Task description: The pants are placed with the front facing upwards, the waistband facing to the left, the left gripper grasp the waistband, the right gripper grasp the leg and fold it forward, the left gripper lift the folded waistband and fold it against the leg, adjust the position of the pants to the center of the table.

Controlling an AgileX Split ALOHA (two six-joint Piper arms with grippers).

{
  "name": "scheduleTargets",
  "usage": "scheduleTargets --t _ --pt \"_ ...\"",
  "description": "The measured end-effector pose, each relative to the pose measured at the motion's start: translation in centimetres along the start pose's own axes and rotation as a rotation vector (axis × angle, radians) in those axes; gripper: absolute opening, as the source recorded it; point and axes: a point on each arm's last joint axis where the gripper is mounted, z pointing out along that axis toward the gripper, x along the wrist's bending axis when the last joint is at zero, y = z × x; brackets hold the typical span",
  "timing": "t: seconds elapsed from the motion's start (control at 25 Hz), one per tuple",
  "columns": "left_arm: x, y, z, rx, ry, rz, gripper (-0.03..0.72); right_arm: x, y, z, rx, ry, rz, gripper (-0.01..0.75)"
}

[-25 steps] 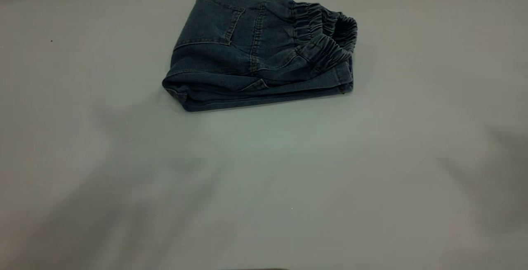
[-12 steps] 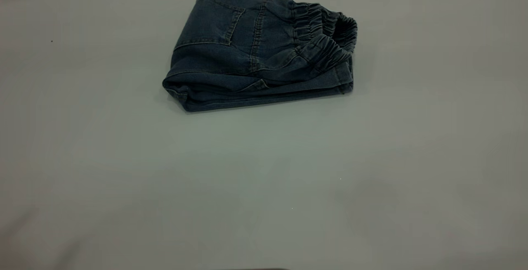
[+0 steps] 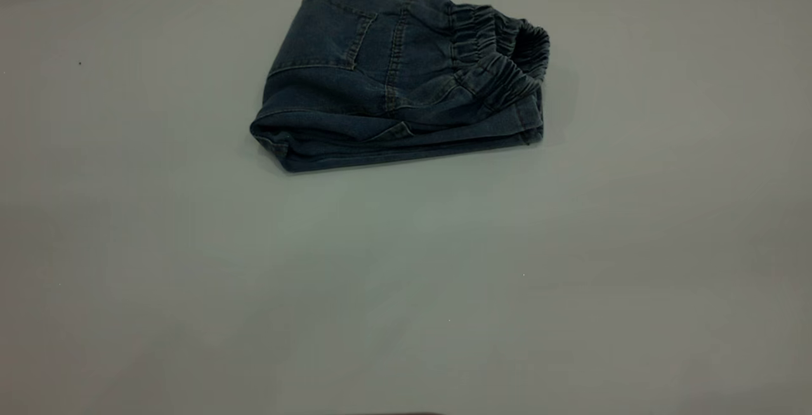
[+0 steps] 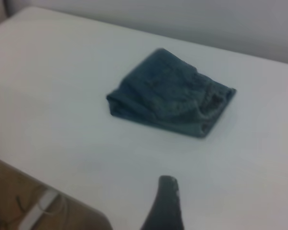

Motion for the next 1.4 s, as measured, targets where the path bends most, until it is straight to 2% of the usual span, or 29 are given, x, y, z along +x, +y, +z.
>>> scheduleTargets --t 0.32,0.52,0.8,1.4 --pt "-1.0 -6.4 1.6 0.026 -0.031 0.009 0.552 -2.0 -6.1 2.7 0.078 -0.133 -0.018 0.561" --pt "-1.4 -8.9 2.7 0.043 -0.034 -0.006 0.552 -3.1 -8.3 5.2 0.111 -0.164 -0.003 0.561" --pt "-1.4 -9.3 2.9 0.047 -0.03 -0.089 0.552 -3.7 -8.7 5.8 0.12 -0.199 0.023 0.561" --pt "-1.2 -10.0 3.9 0.073 -0.008 -0.114 0.552 -3.7 -8.7 5.7 0.115 -0.206 0.037 0.561"
